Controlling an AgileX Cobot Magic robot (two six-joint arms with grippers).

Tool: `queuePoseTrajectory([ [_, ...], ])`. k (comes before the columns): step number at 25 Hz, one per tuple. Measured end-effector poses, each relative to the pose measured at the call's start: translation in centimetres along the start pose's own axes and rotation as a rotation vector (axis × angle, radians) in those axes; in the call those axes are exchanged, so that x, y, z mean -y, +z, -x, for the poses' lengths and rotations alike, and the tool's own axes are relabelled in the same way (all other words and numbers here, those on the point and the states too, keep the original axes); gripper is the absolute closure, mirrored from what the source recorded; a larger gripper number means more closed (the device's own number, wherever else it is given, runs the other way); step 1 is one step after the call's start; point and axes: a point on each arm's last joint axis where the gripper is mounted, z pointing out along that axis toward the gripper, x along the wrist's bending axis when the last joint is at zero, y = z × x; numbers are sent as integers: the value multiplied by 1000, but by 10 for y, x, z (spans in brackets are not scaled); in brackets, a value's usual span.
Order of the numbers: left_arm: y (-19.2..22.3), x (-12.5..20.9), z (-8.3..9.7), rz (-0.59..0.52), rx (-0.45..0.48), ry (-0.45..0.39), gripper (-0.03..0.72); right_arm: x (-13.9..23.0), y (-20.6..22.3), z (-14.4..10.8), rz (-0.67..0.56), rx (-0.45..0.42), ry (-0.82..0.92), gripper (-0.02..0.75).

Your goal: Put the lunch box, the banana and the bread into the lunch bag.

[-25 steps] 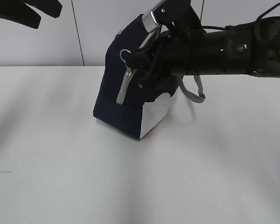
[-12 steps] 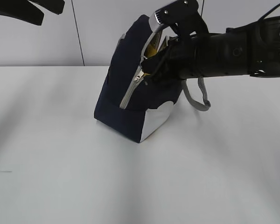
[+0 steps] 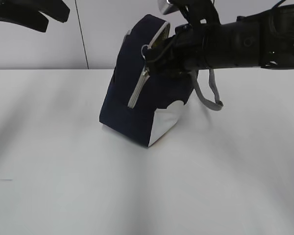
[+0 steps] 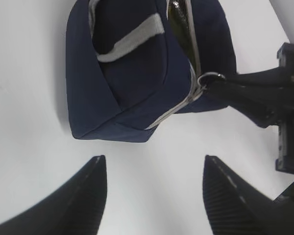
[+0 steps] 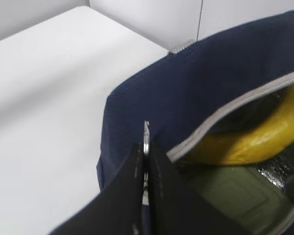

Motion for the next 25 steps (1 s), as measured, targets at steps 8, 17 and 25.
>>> queuePoseTrajectory([
  [8, 36, 20, -14, 13, 82, 144, 256, -13, -1, -2, 23, -39, 22, 732],
  [17, 87, 26, -14, 103, 91, 351, 295, -12, -1, -1, 15, -30, 28, 732],
  [25, 120, 26, -26, 106, 50, 419, 299, -12, -1, -1, 14, -26, 26, 732],
])
